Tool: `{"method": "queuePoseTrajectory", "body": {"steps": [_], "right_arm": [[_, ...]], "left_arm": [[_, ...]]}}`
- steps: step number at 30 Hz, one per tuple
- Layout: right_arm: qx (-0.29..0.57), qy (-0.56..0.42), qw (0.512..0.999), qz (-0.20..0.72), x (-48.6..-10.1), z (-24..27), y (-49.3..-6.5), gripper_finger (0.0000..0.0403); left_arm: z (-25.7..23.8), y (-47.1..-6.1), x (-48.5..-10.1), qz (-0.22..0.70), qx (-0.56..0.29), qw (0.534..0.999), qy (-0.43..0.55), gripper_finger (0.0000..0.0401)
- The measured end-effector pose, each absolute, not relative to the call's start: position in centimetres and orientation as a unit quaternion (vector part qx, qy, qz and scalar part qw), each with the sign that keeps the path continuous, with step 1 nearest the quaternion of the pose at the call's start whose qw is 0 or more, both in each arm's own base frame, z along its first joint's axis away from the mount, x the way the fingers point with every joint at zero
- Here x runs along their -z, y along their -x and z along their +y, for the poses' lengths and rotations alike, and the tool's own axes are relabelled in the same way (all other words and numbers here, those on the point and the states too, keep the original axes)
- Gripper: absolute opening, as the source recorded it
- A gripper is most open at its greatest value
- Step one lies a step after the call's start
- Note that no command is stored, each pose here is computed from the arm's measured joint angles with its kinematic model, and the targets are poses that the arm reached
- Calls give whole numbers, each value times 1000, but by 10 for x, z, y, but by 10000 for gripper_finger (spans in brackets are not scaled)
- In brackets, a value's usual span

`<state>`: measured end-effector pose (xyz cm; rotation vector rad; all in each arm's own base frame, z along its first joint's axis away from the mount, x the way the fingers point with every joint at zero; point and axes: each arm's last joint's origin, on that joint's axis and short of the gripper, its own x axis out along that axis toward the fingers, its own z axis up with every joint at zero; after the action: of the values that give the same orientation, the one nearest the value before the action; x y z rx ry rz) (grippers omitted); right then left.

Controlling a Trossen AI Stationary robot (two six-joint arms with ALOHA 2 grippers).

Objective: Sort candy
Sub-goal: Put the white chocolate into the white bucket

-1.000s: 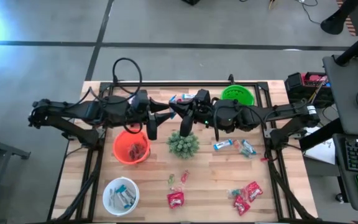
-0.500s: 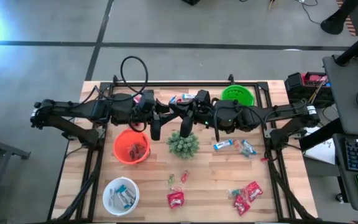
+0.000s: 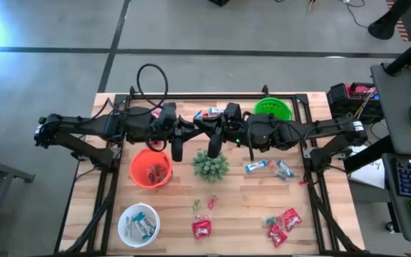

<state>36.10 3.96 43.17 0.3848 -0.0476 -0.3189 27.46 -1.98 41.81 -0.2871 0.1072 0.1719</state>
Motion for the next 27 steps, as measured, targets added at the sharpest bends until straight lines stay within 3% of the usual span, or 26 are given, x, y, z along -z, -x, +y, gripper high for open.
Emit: {"method": "queuePoseTrajectory", "body": {"steps": [7, 13, 27], "right_arm": [[144, -185, 972, -19, -432, 40, -361, 120], [142, -186, 972, -22, -435, 39, -357, 182], [143, -194, 969, -52, -457, 36, -334, 194]], "left_arm": [[-20, -273, -418, 62, -82, 985, 142, 9], [-20, -253, -413, 129, -64, 981, 133, 8], [-42, -176, -401, 336, 146, 914, 177, 7]]}}
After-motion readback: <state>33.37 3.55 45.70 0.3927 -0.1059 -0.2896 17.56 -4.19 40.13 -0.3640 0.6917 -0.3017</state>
